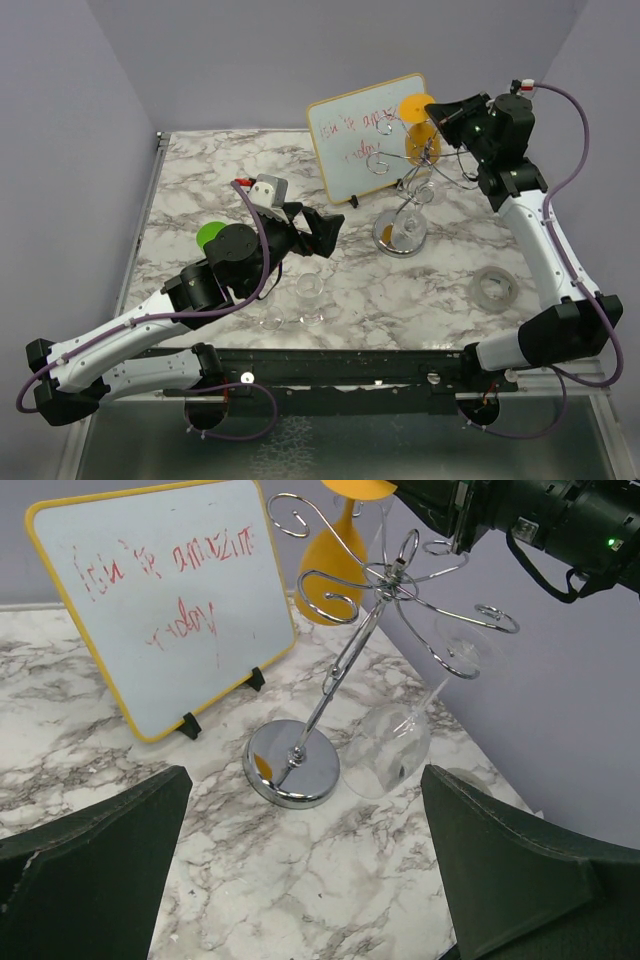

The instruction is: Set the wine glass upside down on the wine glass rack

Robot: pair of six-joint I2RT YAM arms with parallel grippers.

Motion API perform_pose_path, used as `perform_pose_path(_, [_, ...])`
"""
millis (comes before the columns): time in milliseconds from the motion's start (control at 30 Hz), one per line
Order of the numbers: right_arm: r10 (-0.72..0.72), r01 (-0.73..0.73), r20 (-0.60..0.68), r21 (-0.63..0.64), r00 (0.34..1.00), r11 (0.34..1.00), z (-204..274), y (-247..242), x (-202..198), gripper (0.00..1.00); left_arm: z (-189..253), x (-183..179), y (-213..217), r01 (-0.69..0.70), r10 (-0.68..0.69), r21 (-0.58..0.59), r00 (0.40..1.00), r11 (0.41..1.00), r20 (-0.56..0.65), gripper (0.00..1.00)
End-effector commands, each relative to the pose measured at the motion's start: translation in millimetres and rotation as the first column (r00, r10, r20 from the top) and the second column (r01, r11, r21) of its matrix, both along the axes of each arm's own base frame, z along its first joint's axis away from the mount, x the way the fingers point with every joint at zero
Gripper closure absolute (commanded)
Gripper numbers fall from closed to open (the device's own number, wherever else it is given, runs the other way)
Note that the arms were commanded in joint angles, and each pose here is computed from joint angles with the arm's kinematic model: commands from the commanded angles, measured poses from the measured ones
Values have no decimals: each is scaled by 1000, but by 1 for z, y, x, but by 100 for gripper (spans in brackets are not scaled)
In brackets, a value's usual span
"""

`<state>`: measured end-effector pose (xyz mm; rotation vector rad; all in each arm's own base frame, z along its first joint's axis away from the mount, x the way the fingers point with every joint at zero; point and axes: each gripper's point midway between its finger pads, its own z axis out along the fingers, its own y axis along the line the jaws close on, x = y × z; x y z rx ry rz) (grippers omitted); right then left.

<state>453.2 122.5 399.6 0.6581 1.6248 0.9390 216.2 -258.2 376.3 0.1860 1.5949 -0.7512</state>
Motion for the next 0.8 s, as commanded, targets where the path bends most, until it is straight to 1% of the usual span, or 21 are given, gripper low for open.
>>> perform_pose_path(0, [-105,105,-27,-8,994,994,-3,-19,-5,99,-5,1,6,-24,24,5,1000,1000,-10,1])
perform_pose_path(233, [-178,178,-9,-33,984,984,1,-34,-7,99,-6,1,5,-21,21,5,1000,1000,-13,1])
perform_pose_path(500, [-240,242,45,-52,970,969,10,-46,-1,99,-6,1,5,-21,21,6,1000,1000,-13,1])
perform_pose_path(600, [-243,247,66,-65,968,967,12,-47,4,99,-6,1,5,-21,21,8,1000,1000,-14,1])
perform_pose_path(767, [-208,219,115,-91,971,972,18,-41,10,99,-6,1,5,-20,21,9,1000,1000,-15,1])
